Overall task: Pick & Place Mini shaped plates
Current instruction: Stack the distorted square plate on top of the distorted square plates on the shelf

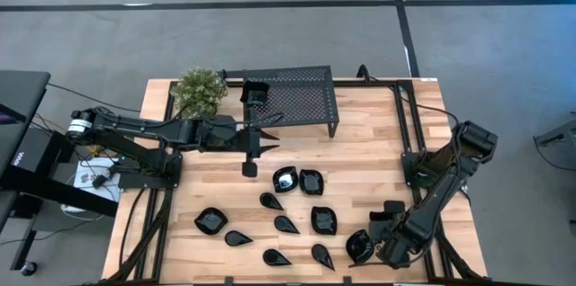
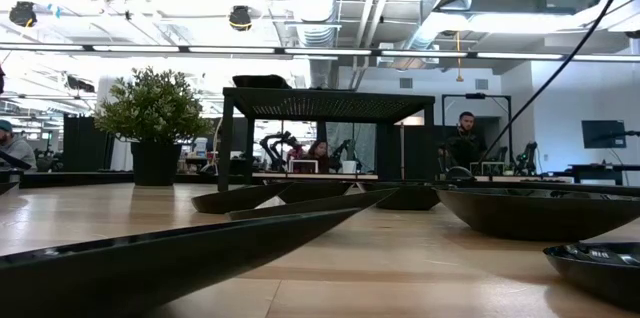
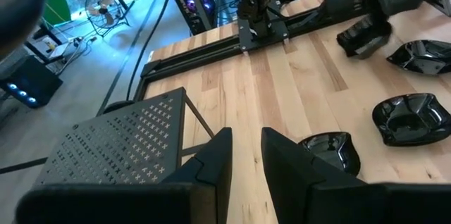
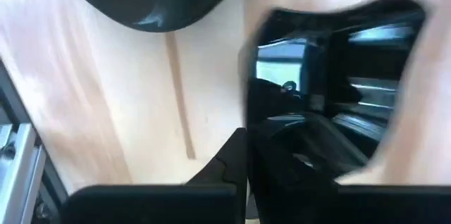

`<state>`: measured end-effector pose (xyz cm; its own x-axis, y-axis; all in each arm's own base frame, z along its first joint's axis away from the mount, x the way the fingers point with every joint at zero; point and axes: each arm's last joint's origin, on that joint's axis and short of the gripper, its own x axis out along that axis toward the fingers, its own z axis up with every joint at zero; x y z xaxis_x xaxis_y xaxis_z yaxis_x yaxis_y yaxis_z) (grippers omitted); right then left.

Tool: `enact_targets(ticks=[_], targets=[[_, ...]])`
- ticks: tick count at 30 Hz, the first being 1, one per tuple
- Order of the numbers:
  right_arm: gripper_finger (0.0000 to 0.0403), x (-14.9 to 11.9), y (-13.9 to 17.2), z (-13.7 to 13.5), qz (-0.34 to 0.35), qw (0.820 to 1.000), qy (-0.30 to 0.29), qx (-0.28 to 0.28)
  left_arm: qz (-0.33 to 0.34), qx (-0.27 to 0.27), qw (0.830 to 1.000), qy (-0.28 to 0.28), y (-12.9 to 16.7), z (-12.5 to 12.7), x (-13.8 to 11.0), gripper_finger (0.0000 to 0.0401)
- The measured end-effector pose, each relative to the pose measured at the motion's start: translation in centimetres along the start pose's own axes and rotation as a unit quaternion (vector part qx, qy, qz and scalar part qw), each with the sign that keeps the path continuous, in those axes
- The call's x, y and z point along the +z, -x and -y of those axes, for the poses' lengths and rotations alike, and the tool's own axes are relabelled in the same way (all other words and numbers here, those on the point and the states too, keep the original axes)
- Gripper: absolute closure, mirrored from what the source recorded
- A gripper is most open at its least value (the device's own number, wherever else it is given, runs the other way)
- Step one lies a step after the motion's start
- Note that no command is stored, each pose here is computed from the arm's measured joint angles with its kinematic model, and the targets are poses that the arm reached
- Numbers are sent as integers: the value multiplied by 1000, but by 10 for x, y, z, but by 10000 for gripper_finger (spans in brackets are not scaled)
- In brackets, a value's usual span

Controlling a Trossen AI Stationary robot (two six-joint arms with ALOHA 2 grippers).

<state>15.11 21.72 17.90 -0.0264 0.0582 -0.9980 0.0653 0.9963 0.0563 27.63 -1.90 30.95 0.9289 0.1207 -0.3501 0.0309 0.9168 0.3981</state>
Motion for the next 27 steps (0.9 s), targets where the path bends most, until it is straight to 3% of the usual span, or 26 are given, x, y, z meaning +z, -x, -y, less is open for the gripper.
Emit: enact_targets(ticks=[7,12,19,27], targets=[[400,27,37,17,18,998,59,-30,51,-100,994,1,1,5,4,322],[401,60,44,44,45,990,120,-55,82,-157,984,0,-5,10,6,322],[401,99,50,87,65,983,165,-53,58,-184,981,-2,-30,21,-5,322],[402,123,65,118,91,974,200,-55,44,-191,979,-63,-62,34,-22,296]])
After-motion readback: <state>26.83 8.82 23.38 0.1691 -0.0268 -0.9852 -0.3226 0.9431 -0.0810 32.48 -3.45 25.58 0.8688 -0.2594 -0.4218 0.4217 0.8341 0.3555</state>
